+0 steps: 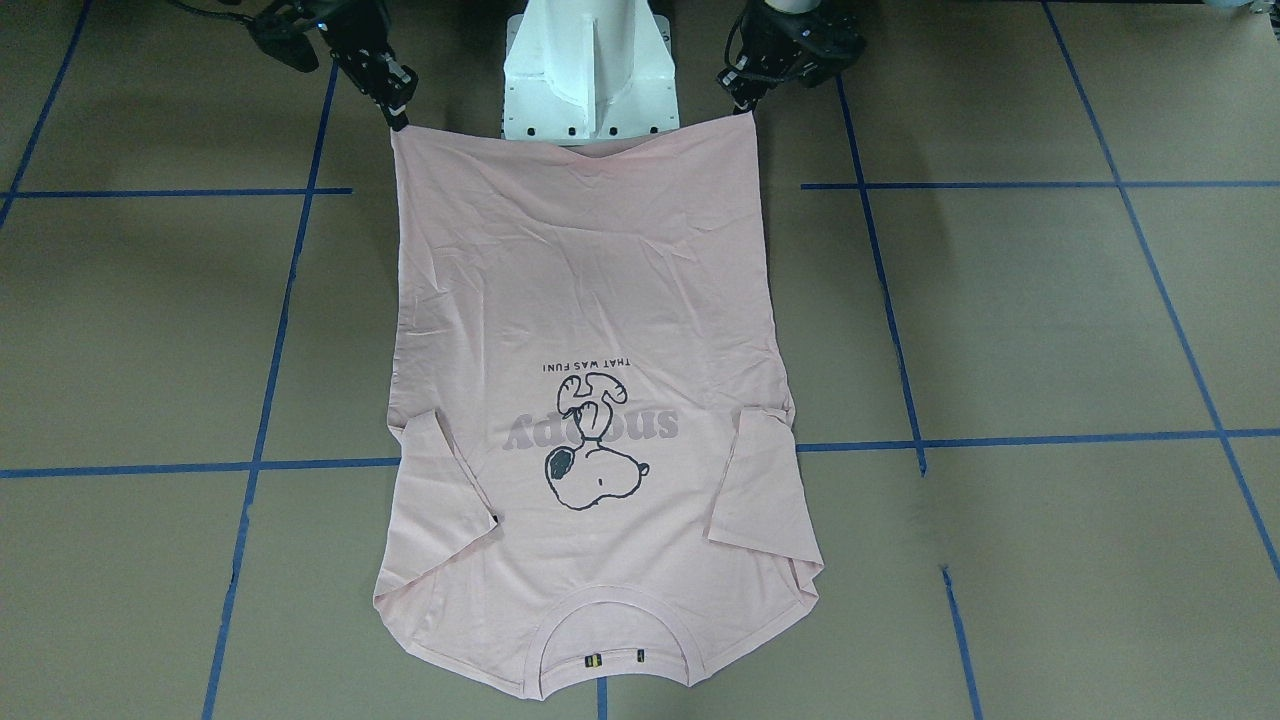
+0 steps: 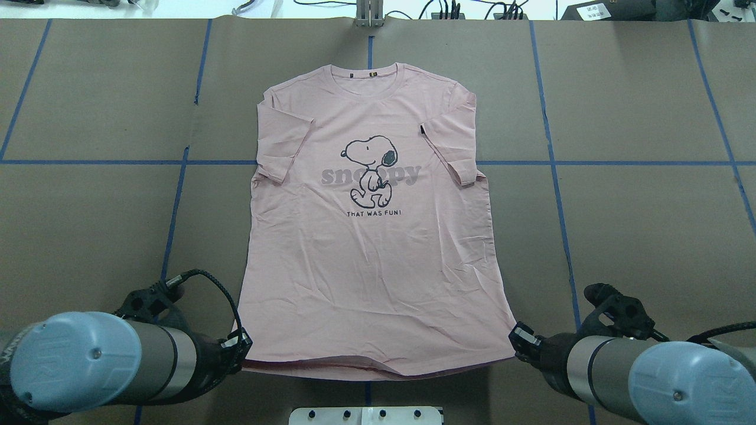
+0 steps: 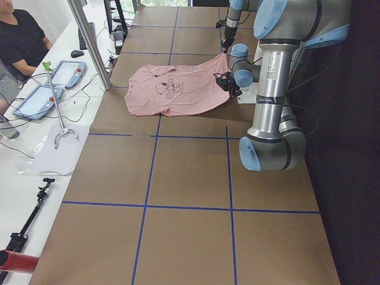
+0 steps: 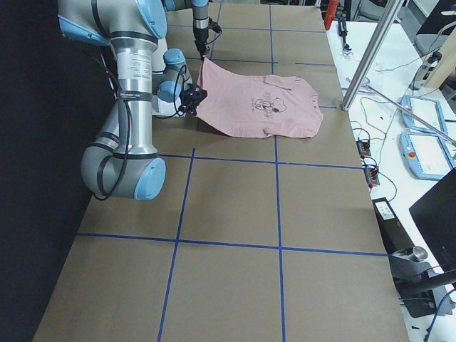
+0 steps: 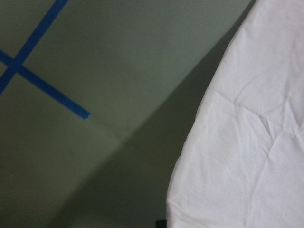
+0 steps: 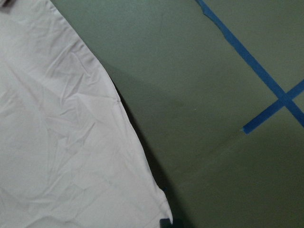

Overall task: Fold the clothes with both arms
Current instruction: 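Lift the hem with both grippers and fold it toward the collar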

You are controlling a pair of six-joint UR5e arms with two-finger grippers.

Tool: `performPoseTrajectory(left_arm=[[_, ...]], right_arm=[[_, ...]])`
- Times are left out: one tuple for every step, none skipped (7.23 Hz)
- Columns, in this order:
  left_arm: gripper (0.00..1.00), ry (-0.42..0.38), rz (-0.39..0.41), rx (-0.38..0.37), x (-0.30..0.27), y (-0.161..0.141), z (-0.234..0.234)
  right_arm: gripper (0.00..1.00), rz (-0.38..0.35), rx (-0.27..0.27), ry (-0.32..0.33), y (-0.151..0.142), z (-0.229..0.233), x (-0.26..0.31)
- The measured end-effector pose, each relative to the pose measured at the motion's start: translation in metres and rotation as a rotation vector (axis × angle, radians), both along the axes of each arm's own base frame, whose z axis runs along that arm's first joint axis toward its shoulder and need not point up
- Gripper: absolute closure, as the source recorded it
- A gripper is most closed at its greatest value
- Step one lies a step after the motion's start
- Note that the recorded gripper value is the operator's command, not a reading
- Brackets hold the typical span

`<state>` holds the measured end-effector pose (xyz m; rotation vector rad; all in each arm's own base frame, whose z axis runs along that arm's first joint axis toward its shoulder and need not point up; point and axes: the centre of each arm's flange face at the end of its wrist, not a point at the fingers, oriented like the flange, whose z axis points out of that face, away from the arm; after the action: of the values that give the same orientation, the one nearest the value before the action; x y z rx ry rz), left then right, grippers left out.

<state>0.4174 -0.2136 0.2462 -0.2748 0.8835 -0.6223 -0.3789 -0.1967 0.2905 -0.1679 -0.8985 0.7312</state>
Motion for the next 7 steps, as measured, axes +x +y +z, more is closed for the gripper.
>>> performPoseTrajectory(left_arm=[[1.0,0.01,-0.046,0.031,-0.011,-0.029,-0.008],[1.0,0.011,-0.094,0.083,-0.017,-0.071,-0.018],[1.0,-0.017,-0.131,0.136,-0.011,-0.119,-0.021],[1.0,-0.065,-0.149,0.189,-0.002,-0.17,-0.018],[1.0,-0.112,-0.164,0.241,0.0,-0.221,-0.007],[1.0,-0.148,-0.189,0.293,0.003,-0.266,0.011],[1.0,-0.182,-0.218,0.34,0.013,-0.303,0.026]], right_arm=[[1.0,0.03,0.005,-0.013,-0.027,-0.006,0.007],[1.0,0.055,0.009,-0.021,-0.071,-0.011,0.005],[1.0,0.075,0.004,-0.018,-0.13,-0.014,-0.003],[1.0,0.093,0.001,-0.004,-0.195,-0.017,-0.011],[1.0,0.102,0.011,0.029,-0.255,-0.014,-0.017],[1.0,0.105,0.02,0.072,-0.307,-0.01,-0.026],[1.0,0.11,0.019,0.113,-0.353,-0.008,-0.037]])
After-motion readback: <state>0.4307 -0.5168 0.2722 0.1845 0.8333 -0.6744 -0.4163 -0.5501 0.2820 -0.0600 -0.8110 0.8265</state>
